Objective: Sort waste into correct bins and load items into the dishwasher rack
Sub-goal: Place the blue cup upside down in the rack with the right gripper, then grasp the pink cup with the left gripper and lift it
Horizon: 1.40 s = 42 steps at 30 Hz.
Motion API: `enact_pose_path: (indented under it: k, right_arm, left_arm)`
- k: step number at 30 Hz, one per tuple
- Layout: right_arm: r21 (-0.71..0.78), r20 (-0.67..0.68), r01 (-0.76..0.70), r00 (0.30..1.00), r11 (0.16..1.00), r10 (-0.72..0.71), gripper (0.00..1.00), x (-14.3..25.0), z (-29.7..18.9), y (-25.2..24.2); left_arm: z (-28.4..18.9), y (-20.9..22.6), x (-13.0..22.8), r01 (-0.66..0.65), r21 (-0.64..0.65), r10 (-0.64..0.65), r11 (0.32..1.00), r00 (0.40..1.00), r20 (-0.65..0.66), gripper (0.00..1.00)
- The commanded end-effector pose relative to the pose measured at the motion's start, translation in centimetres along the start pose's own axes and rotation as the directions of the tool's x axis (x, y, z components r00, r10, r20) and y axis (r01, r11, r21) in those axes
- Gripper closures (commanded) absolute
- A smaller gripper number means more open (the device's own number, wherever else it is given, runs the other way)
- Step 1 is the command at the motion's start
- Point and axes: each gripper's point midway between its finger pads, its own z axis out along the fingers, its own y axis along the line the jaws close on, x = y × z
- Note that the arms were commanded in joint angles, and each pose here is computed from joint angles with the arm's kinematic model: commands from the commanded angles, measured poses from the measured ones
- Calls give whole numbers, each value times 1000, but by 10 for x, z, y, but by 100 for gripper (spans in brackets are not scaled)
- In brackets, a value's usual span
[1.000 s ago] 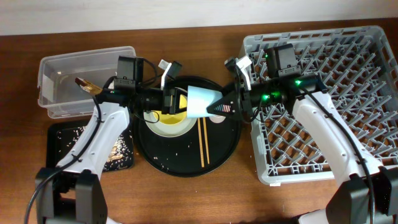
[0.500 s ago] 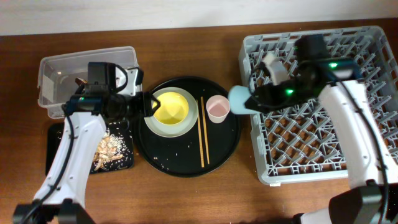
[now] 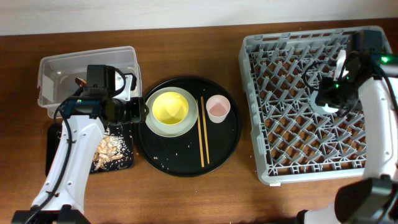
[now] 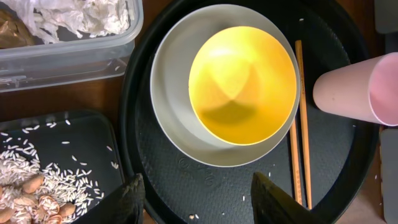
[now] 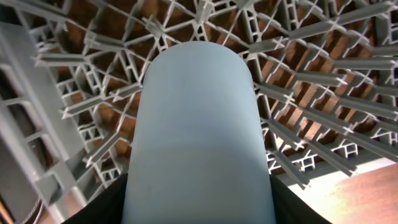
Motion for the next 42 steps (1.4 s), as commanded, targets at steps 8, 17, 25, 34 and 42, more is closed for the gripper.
enact_pose_path:
  k: [8, 17, 25, 34, 42]
  right_arm:
    - [39, -274, 1, 962, 999, 9, 96, 15, 74, -3]
    - [62, -255, -97, 961, 993, 110, 96, 35, 25, -20]
    - [-55, -361, -134, 927, 989, 105, 96, 58, 18, -16]
    - [-89, -426, -149, 899, 985, 98, 29, 84, 69, -5]
    - [-275, -71, -27, 997, 961, 8, 1, 18, -16, 32]
  left_arm:
    - [-6, 3, -3, -14, -17, 14, 1000, 1000, 18, 45]
    - [-6, 4, -3, -14, -23, 14, 1000, 1000, 18, 45]
    - [-6, 4, -2, -13, -23, 14, 1000, 1000, 14, 45]
    - [-6, 4, -2, -13, -23, 13, 1000, 1000, 14, 44]
    - [-6, 4, -2, -13, -23, 13, 1000, 1000, 14, 44]
